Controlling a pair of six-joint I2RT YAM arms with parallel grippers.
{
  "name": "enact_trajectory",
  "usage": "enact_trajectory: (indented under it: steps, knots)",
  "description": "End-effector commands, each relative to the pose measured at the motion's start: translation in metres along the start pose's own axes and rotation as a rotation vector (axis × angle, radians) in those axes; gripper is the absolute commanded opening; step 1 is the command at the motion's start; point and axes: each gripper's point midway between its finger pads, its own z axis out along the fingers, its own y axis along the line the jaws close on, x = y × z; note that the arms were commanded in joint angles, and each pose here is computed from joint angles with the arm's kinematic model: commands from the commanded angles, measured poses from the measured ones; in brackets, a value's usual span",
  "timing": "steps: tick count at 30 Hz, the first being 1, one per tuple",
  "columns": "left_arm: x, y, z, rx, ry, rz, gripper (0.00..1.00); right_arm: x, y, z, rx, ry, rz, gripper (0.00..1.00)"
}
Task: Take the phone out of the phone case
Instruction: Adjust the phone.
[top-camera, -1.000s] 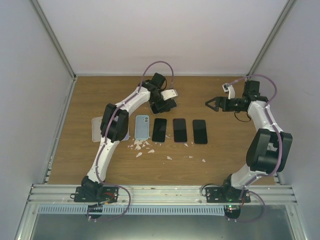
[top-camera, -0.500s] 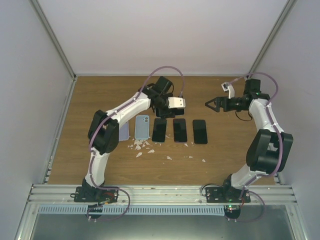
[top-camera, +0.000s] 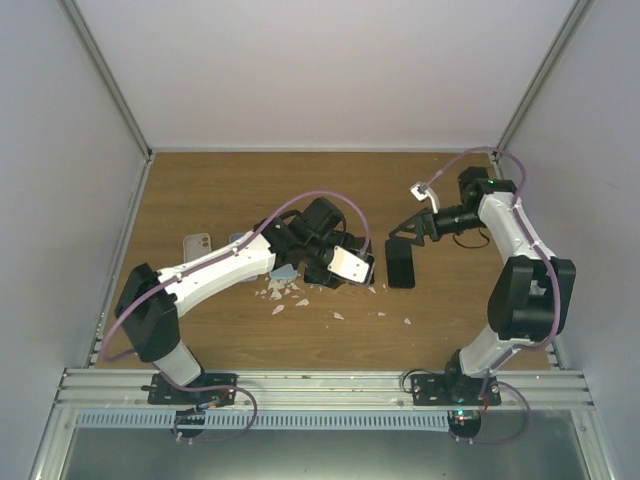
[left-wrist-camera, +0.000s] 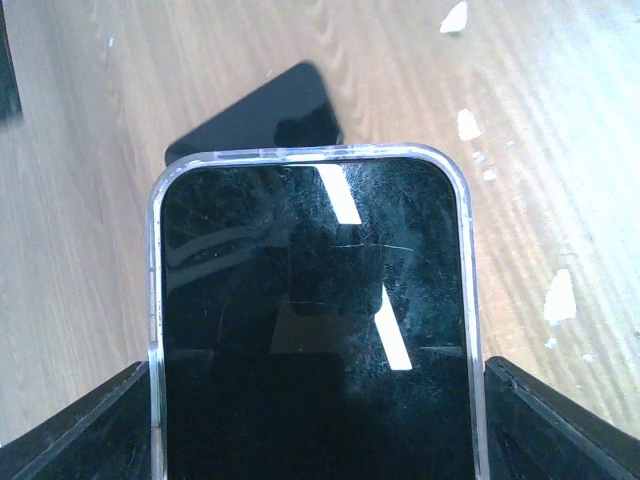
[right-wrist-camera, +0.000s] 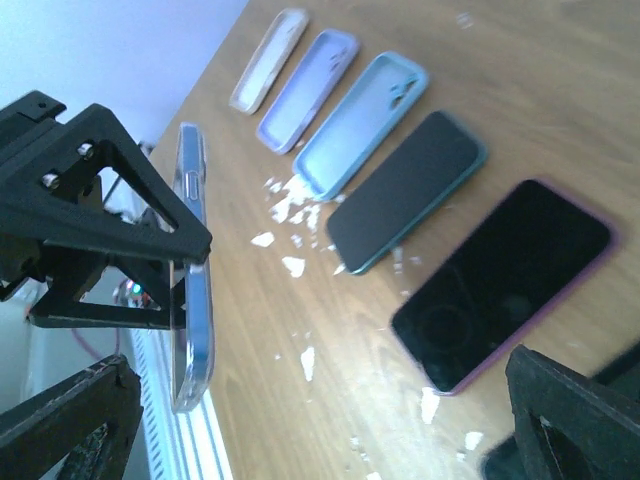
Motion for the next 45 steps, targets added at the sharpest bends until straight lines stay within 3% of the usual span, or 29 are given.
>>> enact_trajectory:
  steps: [1, 10, 20, 26, 33, 37, 41, 45]
  knots:
    - [-0.032, 0.004, -0.027, -0.093, -0.076, 0.128, 0.37, 0.009, 0.035, 0.019, -0.113, 0.069, -0.066, 0.99]
    - [-0.042, -0.024, -0.038, -0.102, -0.066, 0.224, 0.37, 0.034, 0.085, 0.053, -0.212, 0.214, -0.19, 0.98]
    - [-0.042, -0.021, -0.052, -0.178, -0.029, 0.278, 0.36, 0.051, 0.107, 0.083, -0.3, 0.314, -0.211, 0.89]
    - [-0.045, -0.016, -0.058, -0.219, -0.027, 0.312, 0.37, 0.064, 0.115, 0.095, -0.328, 0.371, -0.23, 0.68]
    - [-0.045, -0.009, -0.056, -0.267, 0.004, 0.347, 0.39, 0.067, 0.114, 0.096, -0.302, 0.399, -0.248, 0.24]
    - [-0.042, 0.001, -0.058, -0.313, 0.034, 0.33, 0.52, 0.058, 0.124, 0.092, -0.317, 0.363, -0.253, 0.04]
    - [-0.045, 0.014, -0.068, -0.372, 0.038, 0.289, 0.95, 0.052, 0.13, 0.089, -0.327, 0.323, -0.25, 0.01]
    - [-0.046, 0.045, -0.096, -0.453, 0.032, 0.186, 0.99, 0.031, 0.132, 0.081, -0.325, 0.237, -0.259, 0.0]
